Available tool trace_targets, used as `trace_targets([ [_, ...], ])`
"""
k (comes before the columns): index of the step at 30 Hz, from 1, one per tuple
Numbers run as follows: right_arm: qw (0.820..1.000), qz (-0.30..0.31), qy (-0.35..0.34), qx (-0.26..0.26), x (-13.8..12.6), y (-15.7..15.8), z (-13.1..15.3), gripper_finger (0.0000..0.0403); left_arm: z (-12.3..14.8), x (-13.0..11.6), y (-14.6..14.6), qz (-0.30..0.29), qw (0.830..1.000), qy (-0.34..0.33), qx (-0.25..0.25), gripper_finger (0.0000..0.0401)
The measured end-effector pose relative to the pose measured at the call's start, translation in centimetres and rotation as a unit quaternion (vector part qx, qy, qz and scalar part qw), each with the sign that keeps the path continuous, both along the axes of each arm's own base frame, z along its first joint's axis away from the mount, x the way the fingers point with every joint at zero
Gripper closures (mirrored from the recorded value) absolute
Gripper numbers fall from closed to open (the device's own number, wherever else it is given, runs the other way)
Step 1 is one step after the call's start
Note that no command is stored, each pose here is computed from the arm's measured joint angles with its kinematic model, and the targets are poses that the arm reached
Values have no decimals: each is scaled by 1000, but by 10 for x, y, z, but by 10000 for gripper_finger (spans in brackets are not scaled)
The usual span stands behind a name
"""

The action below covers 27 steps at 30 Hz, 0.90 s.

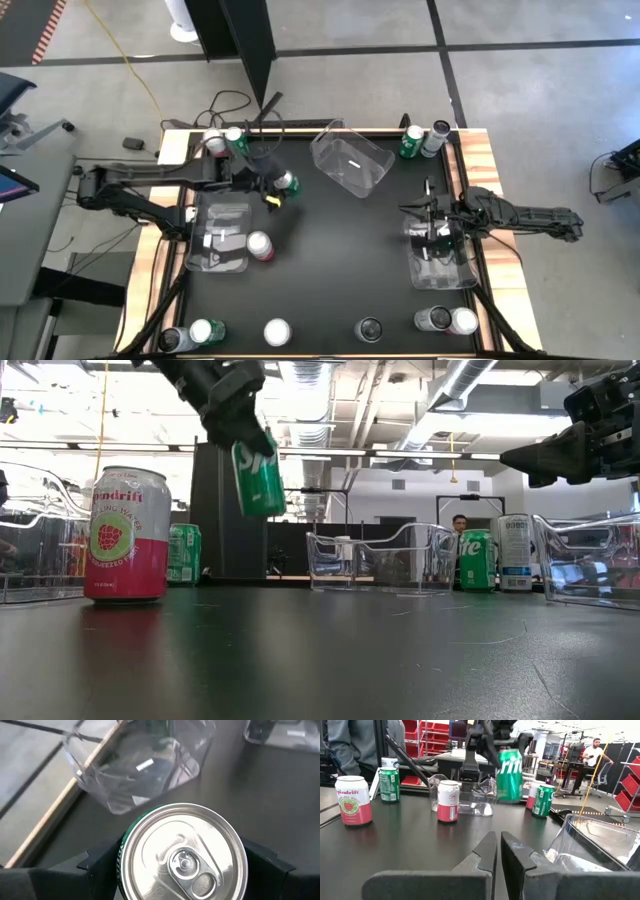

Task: Sort soda cans
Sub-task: Put the middle left green soda can into the middle transparent bin

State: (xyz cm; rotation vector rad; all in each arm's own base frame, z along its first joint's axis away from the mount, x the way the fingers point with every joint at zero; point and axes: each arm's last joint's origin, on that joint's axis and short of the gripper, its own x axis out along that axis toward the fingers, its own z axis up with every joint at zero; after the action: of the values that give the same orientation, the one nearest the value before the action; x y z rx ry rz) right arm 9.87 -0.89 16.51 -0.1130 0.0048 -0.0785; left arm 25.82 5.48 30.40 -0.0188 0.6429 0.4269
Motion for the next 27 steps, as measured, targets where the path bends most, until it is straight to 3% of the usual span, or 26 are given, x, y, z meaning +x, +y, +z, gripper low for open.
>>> trace_targets([
  [16, 1000, 0, 0, 0, 0, 0, 0, 358, 62, 3, 2, -19, 996, -75, 54, 98],
  [27, 1000, 0, 0, 0, 0, 0, 0, 358, 74, 5, 18, -9, 992, -109, 65, 98],
])
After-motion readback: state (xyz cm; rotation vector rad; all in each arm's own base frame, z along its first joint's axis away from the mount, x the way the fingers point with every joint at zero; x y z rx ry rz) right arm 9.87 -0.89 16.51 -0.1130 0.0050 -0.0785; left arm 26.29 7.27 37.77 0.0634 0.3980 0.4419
